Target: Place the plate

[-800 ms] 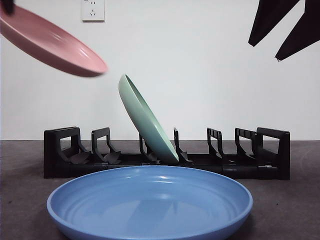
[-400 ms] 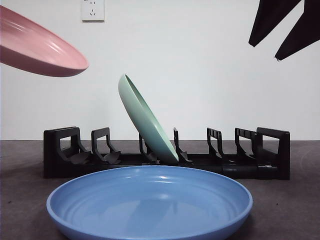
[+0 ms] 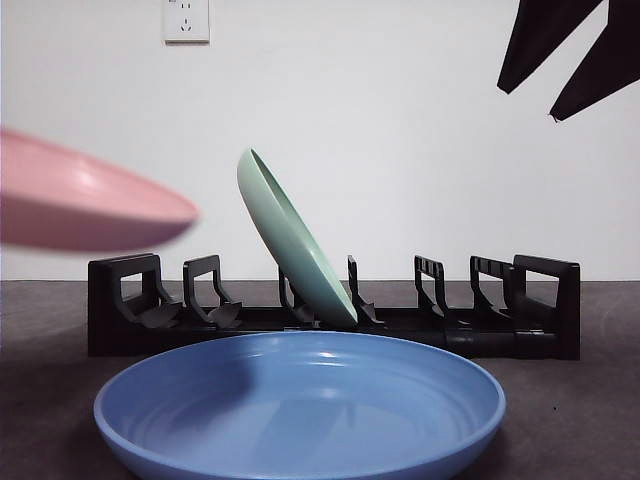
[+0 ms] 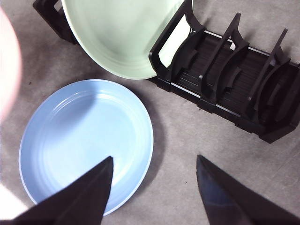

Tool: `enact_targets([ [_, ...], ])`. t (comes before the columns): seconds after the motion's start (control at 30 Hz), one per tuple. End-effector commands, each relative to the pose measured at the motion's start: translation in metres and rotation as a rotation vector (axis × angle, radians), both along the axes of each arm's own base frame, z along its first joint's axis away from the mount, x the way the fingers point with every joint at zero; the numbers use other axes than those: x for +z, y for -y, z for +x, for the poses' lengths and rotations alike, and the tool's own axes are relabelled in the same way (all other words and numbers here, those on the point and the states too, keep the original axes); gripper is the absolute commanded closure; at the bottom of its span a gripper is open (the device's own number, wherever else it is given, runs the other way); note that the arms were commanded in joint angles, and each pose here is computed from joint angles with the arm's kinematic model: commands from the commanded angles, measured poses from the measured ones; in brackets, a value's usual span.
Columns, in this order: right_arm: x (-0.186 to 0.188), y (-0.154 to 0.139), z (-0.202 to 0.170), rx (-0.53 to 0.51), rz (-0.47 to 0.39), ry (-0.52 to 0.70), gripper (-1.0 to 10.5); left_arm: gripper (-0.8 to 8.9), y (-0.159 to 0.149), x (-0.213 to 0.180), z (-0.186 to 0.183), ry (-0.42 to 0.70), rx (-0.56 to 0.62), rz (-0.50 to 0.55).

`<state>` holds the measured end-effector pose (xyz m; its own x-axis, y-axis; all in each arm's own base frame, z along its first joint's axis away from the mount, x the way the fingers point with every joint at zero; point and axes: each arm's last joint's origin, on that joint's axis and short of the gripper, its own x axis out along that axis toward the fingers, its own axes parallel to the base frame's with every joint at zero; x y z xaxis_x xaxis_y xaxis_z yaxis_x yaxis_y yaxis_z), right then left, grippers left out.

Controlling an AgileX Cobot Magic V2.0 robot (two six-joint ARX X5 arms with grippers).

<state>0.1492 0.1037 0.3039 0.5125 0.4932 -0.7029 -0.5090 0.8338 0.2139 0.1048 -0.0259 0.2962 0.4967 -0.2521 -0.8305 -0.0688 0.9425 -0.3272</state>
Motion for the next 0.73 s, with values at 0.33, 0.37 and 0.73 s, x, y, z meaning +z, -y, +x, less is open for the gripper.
enact_targets([
  [0.33, 0.001, -0.002, 0.001, 0.022, -0.013, 0.020, 6.7, 7.98, 0.043, -0.057, 0.012, -0.091, -0.025, -0.206],
  [0.37, 0.001, -0.002, 0.001, 0.023, -0.013, 0.021, 6.7, 7.98, 0.048, -0.058, 0.015, -0.091, -0.042, -0.212],
  [0.73, 0.001, -0.002, 0.000, 0.024, -0.016, 0.018, 6.7, 7.98, 0.097, -0.081, 0.041, -0.140, -0.141, -0.219],
])
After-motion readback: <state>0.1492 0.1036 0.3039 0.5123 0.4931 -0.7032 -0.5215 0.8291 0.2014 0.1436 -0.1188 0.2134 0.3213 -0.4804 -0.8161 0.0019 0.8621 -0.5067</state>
